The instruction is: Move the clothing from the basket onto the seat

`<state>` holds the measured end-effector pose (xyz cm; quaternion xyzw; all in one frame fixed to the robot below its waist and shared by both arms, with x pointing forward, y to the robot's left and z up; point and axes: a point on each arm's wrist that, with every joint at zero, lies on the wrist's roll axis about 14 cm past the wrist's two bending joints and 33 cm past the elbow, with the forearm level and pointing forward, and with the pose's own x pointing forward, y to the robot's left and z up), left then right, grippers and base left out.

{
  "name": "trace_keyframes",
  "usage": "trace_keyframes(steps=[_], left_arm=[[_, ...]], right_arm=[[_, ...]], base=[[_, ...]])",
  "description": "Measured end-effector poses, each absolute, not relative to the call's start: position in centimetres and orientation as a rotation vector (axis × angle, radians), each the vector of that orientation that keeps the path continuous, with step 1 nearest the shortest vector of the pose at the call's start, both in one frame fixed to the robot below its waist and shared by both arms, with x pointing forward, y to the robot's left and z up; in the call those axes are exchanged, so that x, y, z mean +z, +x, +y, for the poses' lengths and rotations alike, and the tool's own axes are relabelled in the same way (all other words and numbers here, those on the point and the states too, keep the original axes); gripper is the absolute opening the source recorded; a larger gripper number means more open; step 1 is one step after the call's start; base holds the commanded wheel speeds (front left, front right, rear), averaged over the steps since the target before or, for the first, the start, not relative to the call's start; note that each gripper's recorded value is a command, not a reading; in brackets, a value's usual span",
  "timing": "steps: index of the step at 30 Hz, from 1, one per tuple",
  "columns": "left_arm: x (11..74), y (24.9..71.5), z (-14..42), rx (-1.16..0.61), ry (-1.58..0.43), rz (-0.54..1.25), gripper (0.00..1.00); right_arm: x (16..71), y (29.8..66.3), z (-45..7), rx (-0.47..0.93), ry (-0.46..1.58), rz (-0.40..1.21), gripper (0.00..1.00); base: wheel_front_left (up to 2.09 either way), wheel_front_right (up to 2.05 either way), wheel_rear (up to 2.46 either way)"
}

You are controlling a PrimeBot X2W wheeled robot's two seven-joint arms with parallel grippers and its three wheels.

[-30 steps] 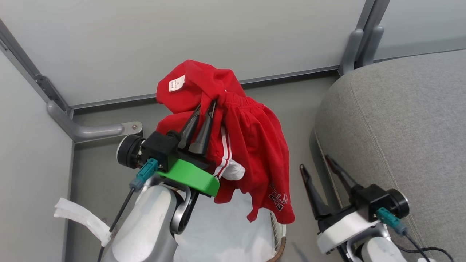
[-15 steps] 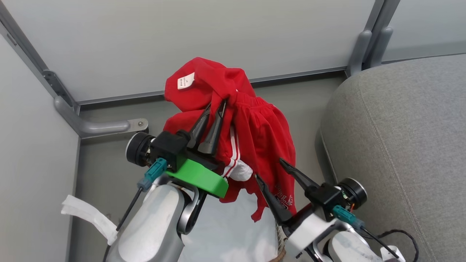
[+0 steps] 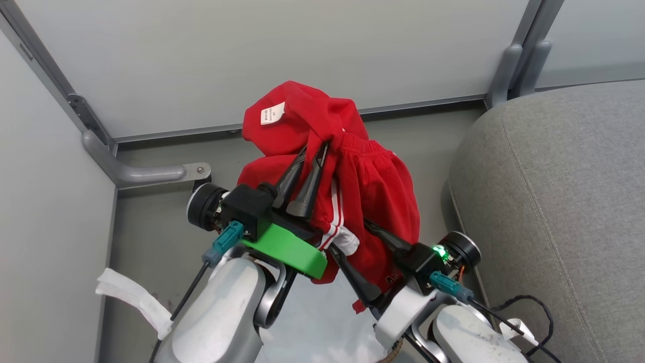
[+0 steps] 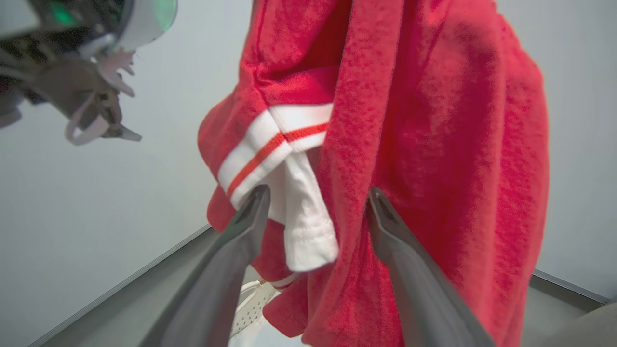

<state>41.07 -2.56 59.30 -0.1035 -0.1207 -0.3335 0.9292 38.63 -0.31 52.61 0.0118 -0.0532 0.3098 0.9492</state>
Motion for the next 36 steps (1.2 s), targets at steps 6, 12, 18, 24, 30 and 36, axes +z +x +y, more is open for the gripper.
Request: trace_keyframes(steps=[6,12,18,24,30,36], left_arm=[[59.3,40.7,-2.9,-0.696,-0.216,-0.243,0.0],[59.4,40.2,-3.2,-0.708,-0.213,-0.242,0.0],[59.4,39.8,-3.4,-0.716,-0.212,-0.241,0.0],[59.7,39.6,-3.4,-0.722,-0.214,-0.244,0.0],[59.6,39.2,-3.5,-0.726,-0.22,-0.237,0.0],[59.4,39.1,-3.5,-0.725,-0.219,-0.232,0.0]], right_arm=[[53.2,39.3,0.2,0.649,0.001,-0.124,1.0],[53.3,39.9,0.5,0.658,-0.022,-0.126,1.0],[53.1,40.1,1.0,0.677,-0.04,-0.119,1.0],[53.1,40.4,1.5,0.692,-0.045,-0.116,1.0],[53.4,40.9,1.9,0.702,-0.046,-0.12,1.0],[53.0,40.9,2.5,0.718,-0.044,-0.106,0.0]], base=[[0.0,0.0,0.0],[0.0,0.0,0.0],[0.0,0.0,0.0],[0.0,0.0,0.0],[0.0,0.0,0.0],[0.0,0.0,0.0]])
